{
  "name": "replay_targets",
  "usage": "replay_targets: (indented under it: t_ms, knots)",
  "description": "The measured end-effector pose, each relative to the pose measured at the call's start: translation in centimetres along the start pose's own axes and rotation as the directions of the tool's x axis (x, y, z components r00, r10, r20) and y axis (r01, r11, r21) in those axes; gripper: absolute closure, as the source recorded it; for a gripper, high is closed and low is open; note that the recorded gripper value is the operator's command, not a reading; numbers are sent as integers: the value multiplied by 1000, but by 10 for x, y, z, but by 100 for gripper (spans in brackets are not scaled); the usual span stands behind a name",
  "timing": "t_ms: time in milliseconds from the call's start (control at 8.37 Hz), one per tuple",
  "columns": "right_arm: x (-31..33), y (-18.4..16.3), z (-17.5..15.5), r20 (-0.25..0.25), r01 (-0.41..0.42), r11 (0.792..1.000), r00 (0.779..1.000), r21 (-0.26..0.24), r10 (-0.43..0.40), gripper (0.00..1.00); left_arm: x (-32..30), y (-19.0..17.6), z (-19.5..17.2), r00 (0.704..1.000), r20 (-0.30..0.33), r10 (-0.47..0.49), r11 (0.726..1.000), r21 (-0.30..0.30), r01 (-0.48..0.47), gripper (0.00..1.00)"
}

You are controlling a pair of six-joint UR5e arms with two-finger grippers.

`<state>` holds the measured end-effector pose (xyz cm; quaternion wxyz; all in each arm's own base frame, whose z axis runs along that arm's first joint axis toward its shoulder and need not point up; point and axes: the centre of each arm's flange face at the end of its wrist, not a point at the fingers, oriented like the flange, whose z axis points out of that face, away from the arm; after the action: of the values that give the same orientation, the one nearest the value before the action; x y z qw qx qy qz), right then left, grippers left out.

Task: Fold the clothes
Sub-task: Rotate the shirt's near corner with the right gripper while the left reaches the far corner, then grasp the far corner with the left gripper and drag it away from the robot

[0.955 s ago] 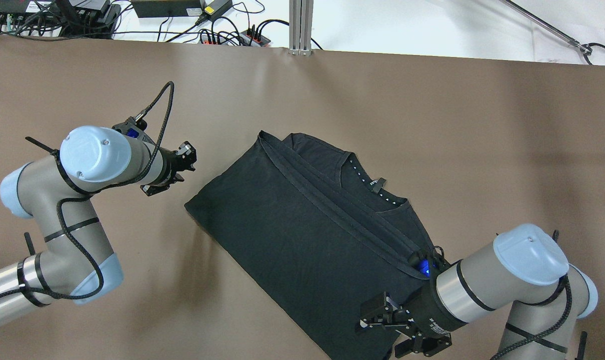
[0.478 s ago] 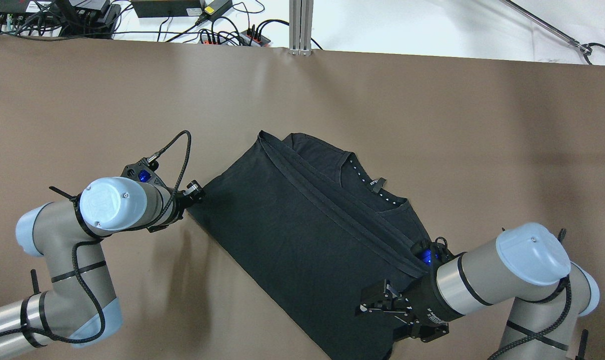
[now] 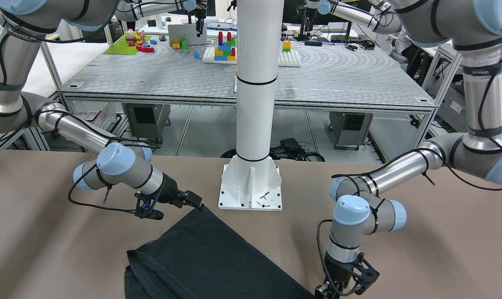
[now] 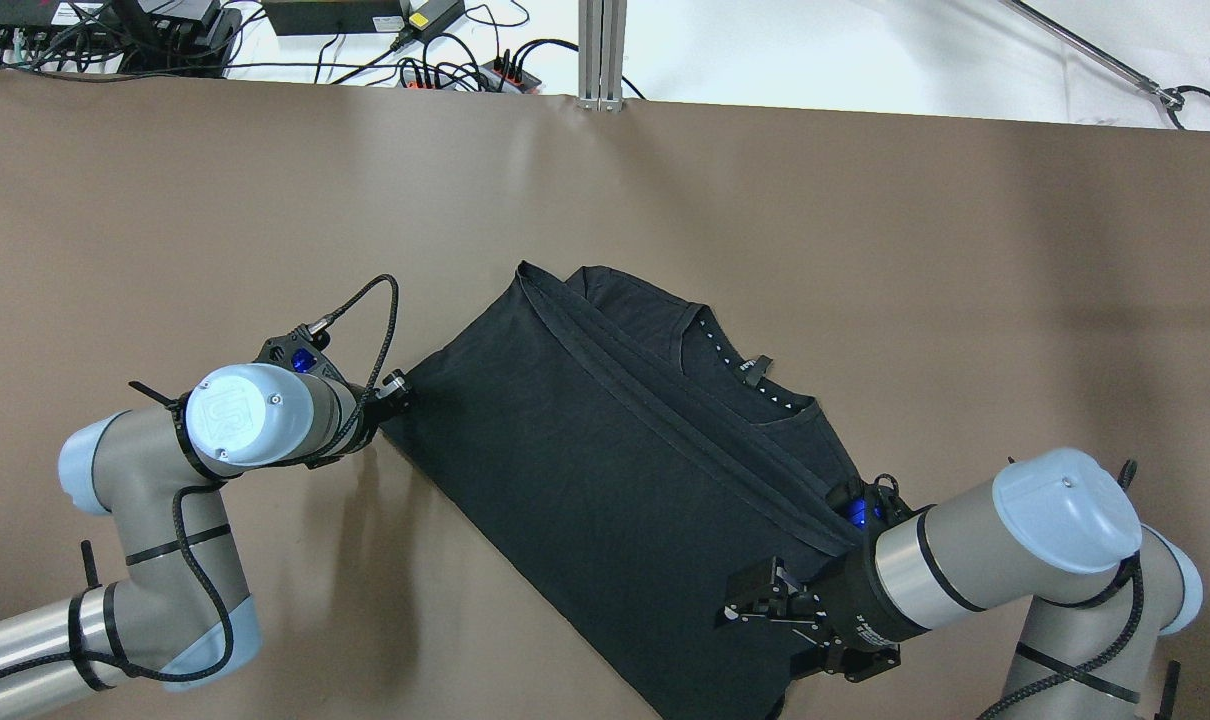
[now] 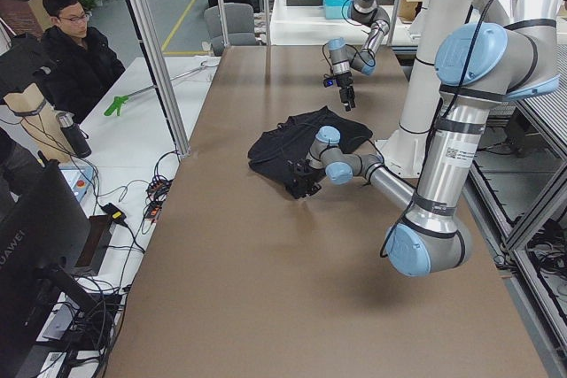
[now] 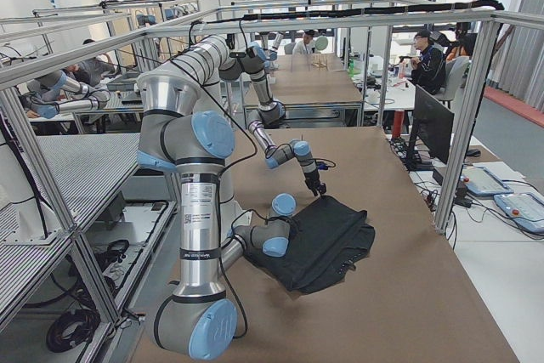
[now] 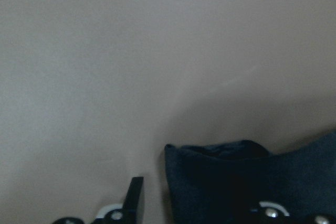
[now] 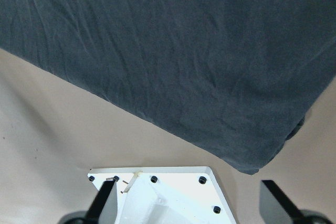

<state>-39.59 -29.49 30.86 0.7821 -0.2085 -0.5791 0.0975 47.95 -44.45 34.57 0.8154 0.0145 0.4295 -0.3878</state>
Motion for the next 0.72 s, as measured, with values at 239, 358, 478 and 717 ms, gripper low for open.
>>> replay_targets:
  t_ms: [239,358,478,717]
  knots:
    - [1,-1,0,-1,-1,1000,1000,1,1,5,2,-2,11,1000,-11,3,1000,-2,-4,36]
    - [1,-1,0,-1,-2,1000,1000,2,2,5,2,-3,13,1000,-14,3,1000,-2,-3,37]
    - [1,-1,0,-2,-3,1000,1000,3,3,5,2,-5,13,1000,-16,3,1000,0,-3,42]
    - [1,-1,0,-2,-3,1000,1000,3,3,5,2,-9,13,1000,-17,2,1000,5,-2,95]
